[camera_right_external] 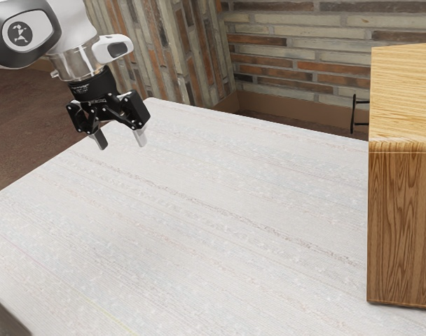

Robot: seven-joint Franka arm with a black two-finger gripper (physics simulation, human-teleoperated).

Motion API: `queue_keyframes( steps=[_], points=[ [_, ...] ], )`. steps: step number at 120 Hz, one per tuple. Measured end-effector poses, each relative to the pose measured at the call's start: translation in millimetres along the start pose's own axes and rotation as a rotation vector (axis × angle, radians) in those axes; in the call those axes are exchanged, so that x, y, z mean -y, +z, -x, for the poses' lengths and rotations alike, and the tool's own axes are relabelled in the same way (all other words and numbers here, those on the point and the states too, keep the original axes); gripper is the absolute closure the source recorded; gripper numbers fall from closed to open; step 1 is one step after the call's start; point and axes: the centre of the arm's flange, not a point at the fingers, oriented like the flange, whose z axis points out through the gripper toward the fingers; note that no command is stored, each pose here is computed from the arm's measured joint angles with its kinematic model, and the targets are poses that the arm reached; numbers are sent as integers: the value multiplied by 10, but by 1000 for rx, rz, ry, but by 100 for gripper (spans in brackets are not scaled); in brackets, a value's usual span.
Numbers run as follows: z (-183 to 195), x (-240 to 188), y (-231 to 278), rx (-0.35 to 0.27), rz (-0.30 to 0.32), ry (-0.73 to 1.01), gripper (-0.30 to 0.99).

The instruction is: Pull the drawer handle with one arm to open the drawer

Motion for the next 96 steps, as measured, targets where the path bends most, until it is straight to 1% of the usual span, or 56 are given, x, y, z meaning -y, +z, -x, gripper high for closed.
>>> queue_keyframes(
  steps=[48,57,66,70,76,81,88,96],
  points=[
    [4,-19,-13,-2,3,-1,0],
    [38,0,-259,-42,19,-14,2],
    [203,45,-909,-140,100,-23,2],
    [287,30,-1100,-159,142,-14,1],
    [283,148,-1137,-128,229,-21,1],
    [266,220,-1110,-97,278,-28,1],
    [244,254,-1036,-57,315,-33,1],
    [242,227,-992,-31,339,-30,1]
  ],
)
